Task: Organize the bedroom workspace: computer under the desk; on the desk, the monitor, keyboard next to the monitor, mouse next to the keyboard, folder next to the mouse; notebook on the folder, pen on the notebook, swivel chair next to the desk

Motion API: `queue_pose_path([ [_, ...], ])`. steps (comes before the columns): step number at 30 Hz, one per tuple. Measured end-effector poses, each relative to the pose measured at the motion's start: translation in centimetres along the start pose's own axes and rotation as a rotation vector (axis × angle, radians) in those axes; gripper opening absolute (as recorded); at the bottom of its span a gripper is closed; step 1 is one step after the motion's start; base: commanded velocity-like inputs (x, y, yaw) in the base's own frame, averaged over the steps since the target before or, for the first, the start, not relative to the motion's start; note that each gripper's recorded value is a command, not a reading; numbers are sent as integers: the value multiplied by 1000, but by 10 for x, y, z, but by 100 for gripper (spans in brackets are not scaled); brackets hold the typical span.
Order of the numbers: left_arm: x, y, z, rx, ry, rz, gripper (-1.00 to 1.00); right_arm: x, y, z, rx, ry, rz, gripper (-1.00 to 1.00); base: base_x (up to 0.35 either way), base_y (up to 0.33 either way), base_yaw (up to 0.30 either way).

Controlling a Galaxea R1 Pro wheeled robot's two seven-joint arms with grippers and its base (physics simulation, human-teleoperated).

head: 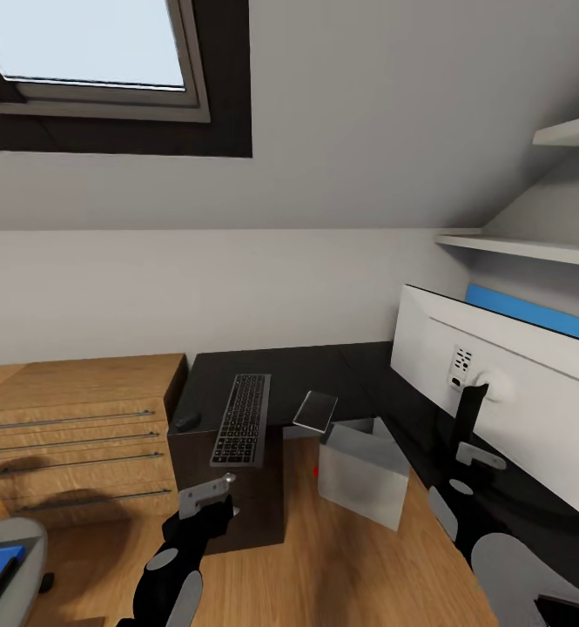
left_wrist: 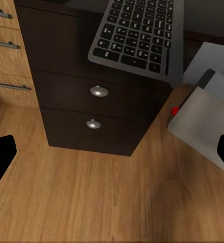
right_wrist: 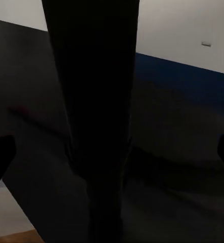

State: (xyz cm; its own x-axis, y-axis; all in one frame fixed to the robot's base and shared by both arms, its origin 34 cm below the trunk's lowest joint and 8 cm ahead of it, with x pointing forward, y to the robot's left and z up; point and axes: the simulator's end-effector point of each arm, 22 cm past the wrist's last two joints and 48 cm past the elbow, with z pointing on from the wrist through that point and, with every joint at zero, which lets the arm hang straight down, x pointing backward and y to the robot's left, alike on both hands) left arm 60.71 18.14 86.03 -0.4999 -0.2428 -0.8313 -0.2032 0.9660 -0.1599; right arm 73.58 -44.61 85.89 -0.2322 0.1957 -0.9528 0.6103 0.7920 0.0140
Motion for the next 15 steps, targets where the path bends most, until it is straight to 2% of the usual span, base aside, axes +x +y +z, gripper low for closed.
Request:
queue_pose_path([
  [15,1,0,0,0,2,1,100,-3,-14,12,-7,-3,-15,100,0,0,0],
])
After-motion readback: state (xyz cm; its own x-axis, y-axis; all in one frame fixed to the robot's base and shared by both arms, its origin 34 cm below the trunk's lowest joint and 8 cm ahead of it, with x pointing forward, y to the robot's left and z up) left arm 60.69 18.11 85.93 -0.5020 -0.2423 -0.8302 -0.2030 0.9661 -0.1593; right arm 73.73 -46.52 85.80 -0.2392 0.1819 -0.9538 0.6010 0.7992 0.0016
